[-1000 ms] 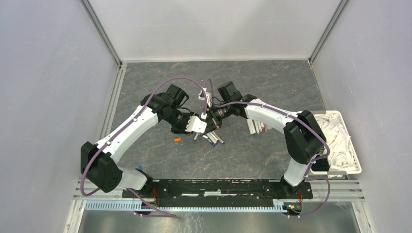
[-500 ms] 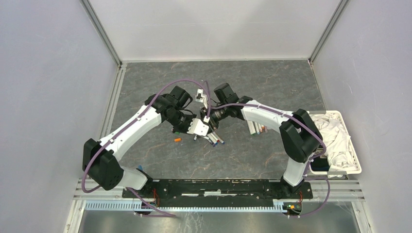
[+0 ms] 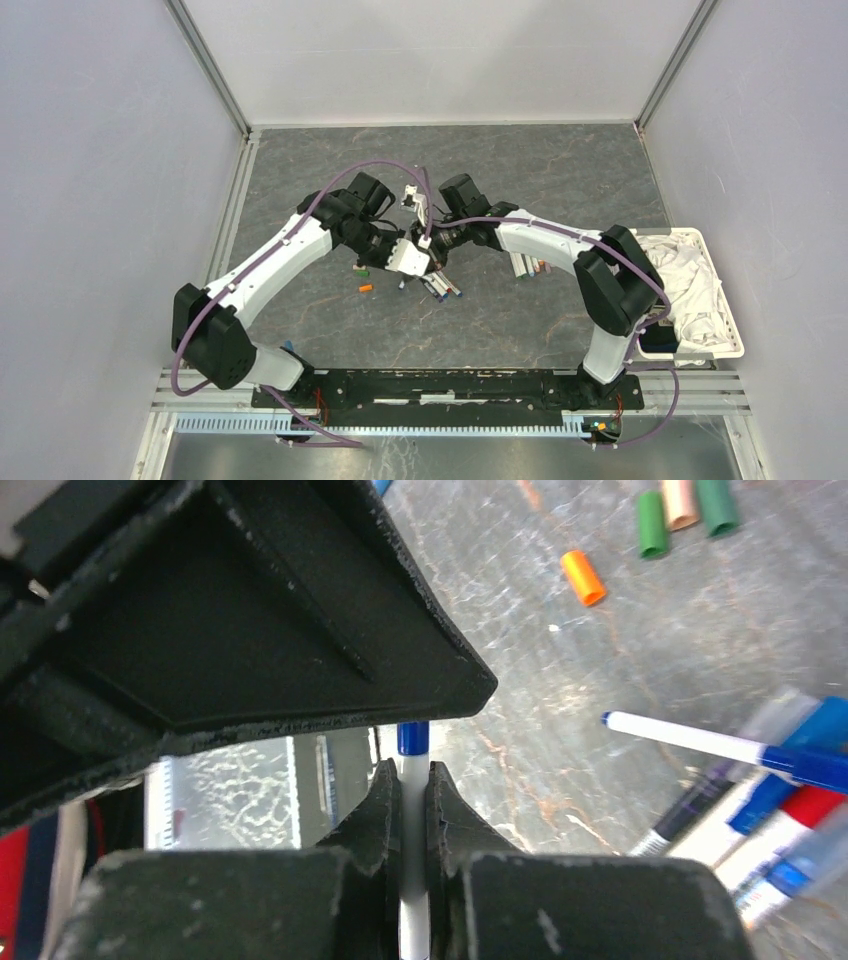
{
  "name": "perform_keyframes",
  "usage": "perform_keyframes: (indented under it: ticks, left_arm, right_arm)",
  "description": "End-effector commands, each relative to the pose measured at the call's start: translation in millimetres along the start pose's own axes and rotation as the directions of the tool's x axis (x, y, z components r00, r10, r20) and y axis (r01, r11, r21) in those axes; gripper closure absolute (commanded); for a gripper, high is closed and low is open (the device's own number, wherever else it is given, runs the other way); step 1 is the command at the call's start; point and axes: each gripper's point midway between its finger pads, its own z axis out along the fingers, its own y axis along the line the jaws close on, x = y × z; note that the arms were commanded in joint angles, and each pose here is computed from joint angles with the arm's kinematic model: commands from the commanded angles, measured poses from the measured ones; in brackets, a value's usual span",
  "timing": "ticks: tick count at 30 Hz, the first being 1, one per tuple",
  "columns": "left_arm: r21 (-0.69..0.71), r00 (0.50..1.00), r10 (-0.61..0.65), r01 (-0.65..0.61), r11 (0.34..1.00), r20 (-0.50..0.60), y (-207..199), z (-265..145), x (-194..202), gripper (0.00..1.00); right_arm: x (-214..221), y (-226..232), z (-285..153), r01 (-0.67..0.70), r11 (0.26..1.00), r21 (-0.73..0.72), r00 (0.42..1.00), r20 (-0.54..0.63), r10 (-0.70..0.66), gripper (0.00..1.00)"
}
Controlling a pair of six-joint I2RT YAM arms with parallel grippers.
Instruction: Open the pen caps
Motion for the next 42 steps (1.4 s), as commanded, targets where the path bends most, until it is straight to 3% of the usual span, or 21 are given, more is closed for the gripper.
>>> perform_keyframes:
  ticks: [1,10,13,16,18,20,24,27,32,38,40,41,42]
  left_arm:
    - [-0.115,0.986,-0.027,0.008,0.993,-0.163,33,-35,55,0.98]
    - [-0.166,0.969,-0.024,-0.017,0.986,-0.246,40,-37,83,0.98]
    - [-0.18,0.972,-0.061,0.02,0.983,-0.229,39,-30,86,0.98]
    - [-0.185,0.973,-0.15,0.118,0.976,-0.175,35,-14,85,0.98]
    - [-0.184,0.965,-0.212,0.184,0.966,-0.152,31,-1,89,0.97]
    - [-0.185,0.954,-0.259,0.23,0.956,-0.154,28,13,97,0.95]
    - [-0.18,0.929,-0.321,0.289,0.94,-0.187,20,34,116,0.88]
    - [-0.17,0.91,-0.362,0.331,0.928,-0.204,17,46,125,0.82]
    - [-0.178,0.88,-0.432,0.402,0.898,-0.195,21,52,126,0.72]
    - [-0.166,0.865,-0.467,0.441,0.882,-0.183,18,49,121,0.63]
    - [-0.166,0.858,-0.487,0.462,0.871,-0.165,20,45,116,0.52]
    - [-0.163,0.855,-0.497,0.474,0.865,-0.15,22,42,111,0.39]
    - [-0.159,0.853,-0.505,0.485,0.86,-0.132,24,38,105,0.34]
  right_arm:
    - [38,-9,-24,-0.056,0.993,0.099,0.996,-0.062,0.063,1.0]
    - [48,-20,-40,-0.057,0.981,0.187,0.995,-0.069,0.071,1.0]
    - [35,-37,-61,-0.069,0.954,0.29,0.997,-0.003,0.073,1.0]
    - [20,-78,-106,-0.151,0.843,0.517,0.987,0.12,0.103,1.0]
    - [17,-103,-144,-0.223,0.717,0.661,0.971,0.212,0.107,1.0]
    - [21,-121,-177,-0.295,0.595,0.747,0.95,0.296,0.1,1.0]
    - [40,-148,-235,-0.359,0.303,0.883,0.932,0.356,0.066,1.0]
    - [57,-163,-261,-0.391,0.166,0.905,0.92,0.385,0.067,1.0]
    - [83,-184,-269,-0.394,0.087,0.915,0.916,0.383,0.122,1.0]
    - [99,-198,-265,-0.387,0.057,0.92,0.915,0.376,0.148,1.0]
    - [101,-201,-263,-0.386,0.056,0.921,0.914,0.374,0.155,1.0]
    - [102,-202,-263,-0.385,0.053,0.922,0.914,0.373,0.158,1.0]
    - [103,-203,-262,-0.383,0.052,0.922,0.915,0.371,0.158,0.98]
